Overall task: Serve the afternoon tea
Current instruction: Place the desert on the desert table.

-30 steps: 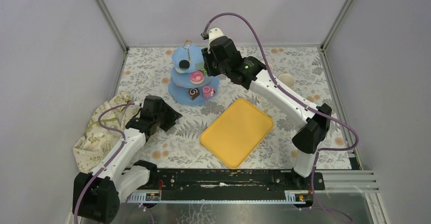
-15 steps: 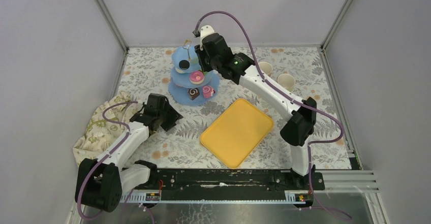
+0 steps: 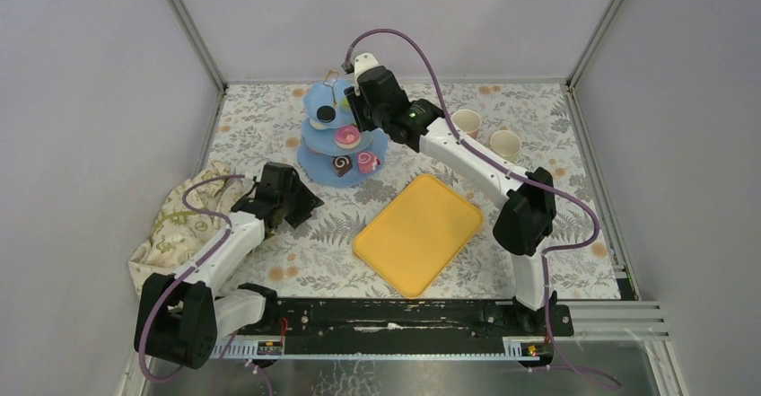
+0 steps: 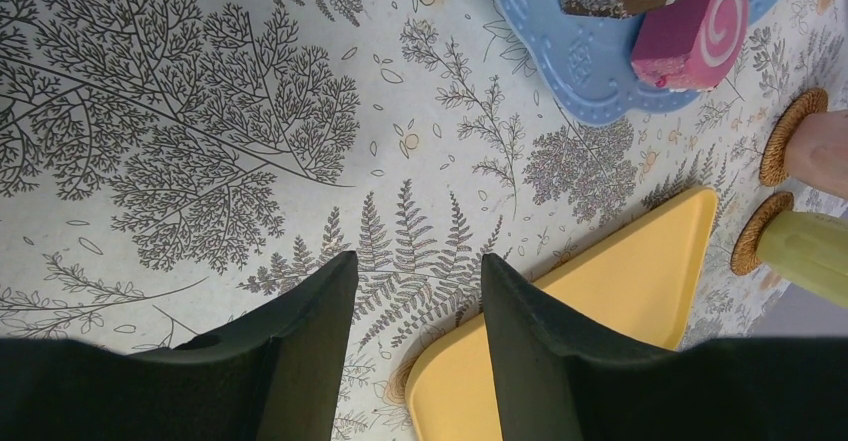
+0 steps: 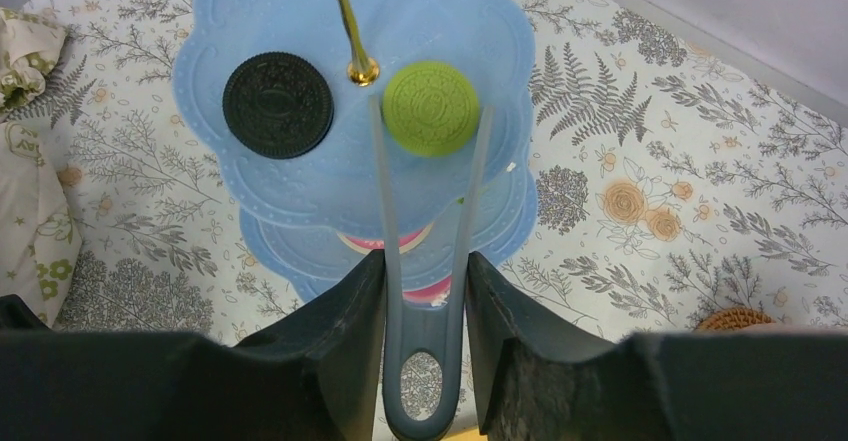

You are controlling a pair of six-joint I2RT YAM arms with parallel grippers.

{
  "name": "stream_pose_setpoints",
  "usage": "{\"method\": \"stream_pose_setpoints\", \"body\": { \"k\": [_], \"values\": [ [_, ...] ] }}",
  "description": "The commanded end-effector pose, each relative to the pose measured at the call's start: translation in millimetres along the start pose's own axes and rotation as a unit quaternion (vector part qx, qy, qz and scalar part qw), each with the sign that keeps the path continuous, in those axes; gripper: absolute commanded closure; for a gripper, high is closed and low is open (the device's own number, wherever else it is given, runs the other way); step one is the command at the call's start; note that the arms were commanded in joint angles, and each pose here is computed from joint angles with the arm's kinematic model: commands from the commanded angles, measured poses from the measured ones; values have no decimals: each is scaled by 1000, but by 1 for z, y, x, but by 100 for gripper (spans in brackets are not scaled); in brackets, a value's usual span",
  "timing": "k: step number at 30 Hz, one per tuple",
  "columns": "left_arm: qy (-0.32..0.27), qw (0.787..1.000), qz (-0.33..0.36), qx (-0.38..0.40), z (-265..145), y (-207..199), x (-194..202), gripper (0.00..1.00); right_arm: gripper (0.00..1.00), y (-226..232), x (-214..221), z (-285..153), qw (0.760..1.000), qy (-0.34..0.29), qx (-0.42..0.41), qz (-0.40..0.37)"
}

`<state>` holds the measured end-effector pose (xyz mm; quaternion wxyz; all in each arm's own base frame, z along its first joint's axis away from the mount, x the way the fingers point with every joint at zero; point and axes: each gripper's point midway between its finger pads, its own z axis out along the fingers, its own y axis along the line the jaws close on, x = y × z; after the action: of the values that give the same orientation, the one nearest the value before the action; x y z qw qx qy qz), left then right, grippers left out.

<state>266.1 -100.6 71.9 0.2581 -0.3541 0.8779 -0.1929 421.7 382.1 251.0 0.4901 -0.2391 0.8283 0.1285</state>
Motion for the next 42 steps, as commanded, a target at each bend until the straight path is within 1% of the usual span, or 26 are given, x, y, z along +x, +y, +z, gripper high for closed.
{"method": "stream_pose_setpoints", "body": {
  "k": [1, 3, 12, 31, 38, 42],
  "values": [
    [-25, 999, 4, 24, -1, -15, -15, 44, 59, -9, -33, -13, 999, -52, 11, 5],
    [-25, 999, 3, 24, -1, -14, -15, 44, 58, -10, -32, -13, 999, -51, 11, 6],
    [-25, 999, 1, 27, -4, -16, -15, 44, 58, -11, -41, -24, 998, -61, 9, 11],
    [-33, 999, -3, 26, -13, -14, -16, 44, 61, -12, -59, -62, 996, -90, -6, 28],
    [-39, 999, -6, 29, -20, -13, -17, 44, 62, -16, -56, -87, 994, -97, -12, 39],
    [-49, 998, -5, 32, -27, -14, -20, 44, 62, -21, -41, -108, 995, -93, -2, 42]
  ]
}}
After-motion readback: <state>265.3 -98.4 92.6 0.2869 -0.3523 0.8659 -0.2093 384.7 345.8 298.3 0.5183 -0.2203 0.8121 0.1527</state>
